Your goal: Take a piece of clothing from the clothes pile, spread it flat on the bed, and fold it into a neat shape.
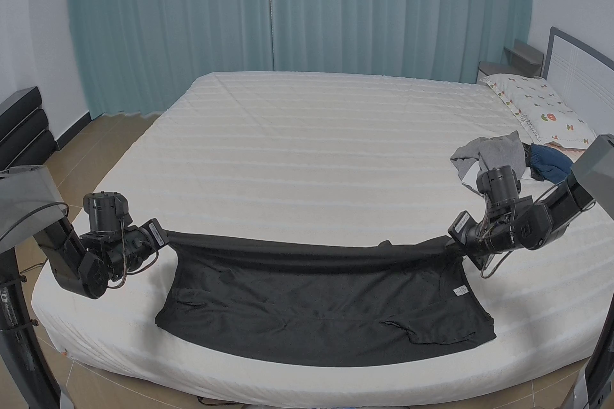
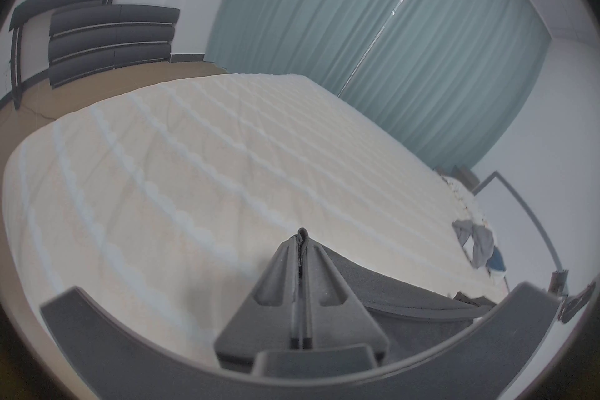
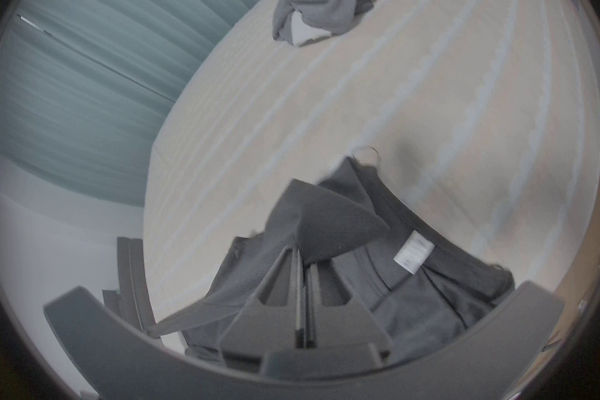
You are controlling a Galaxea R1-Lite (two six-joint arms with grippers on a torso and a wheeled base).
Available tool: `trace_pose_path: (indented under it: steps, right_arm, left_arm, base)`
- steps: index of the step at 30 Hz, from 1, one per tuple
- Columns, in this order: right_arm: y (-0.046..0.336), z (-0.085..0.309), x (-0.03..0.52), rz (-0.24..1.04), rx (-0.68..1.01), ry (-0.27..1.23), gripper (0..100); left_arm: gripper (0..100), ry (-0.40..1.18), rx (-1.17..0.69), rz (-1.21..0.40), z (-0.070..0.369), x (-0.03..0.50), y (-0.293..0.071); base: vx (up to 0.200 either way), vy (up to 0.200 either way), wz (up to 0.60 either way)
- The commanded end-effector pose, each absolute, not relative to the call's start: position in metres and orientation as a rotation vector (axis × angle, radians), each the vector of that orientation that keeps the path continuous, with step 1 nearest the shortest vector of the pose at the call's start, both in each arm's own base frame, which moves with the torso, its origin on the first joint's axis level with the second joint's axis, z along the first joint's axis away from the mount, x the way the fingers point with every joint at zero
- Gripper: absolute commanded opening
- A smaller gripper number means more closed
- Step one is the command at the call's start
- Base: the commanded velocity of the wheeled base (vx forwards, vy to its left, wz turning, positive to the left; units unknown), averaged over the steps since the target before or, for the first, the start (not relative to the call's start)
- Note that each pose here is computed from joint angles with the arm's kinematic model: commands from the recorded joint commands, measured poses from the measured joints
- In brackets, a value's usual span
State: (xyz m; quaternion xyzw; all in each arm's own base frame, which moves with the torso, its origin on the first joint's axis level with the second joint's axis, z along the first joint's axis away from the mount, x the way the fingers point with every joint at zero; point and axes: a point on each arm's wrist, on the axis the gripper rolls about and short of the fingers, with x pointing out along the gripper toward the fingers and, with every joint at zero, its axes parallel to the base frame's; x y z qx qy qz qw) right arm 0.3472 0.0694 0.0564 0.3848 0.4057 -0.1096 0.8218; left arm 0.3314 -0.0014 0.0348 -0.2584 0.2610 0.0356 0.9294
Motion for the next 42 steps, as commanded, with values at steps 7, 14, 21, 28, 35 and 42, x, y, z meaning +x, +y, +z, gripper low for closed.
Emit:
trace_pose_path:
  steps: [7,14,21,28,35,42]
  right_arm:
    - [0.082,0.033,0.309,-0.224,0.734,1.007,0]
    - [0.083,0.022,0.31,-0.237,0.723,1.035,0]
    - [0.082,0.019,0.306,-0.229,0.687,1.052,0]
    - [0.078,0.014,0.305,-0.235,0.659,1.067,0]
    - [0.078,0.008,0.305,-0.238,0.645,1.083,0]
    - [0.079,0.012,0.307,-0.223,0.653,1.063,100]
  left_arm:
    - [0,0.684,-0.437,0.076,0.01,0.298,-0.002]
    - [0,0.74,-0.434,0.084,-0.002,0.292,-0.003]
    - [0,0.774,-0.431,0.088,-0.006,0.284,-0.004]
    - [0,0.791,-0.425,0.082,-0.008,0.28,-0.008]
    - [0,0.797,-0.418,0.068,-0.008,0.279,-0.012]
    - [100,0.789,-0.417,0.062,-0.006,0.279,-0.013]
  base:
    - [0.0,0.0,0.0]
    - [0.0,0.0,0.0]
    - [0.0,0.0,0.0]
    - [0.0,0.0,0.0]
    - [0.0,0.0,0.0]
    - [0.0,0.0,0.0]
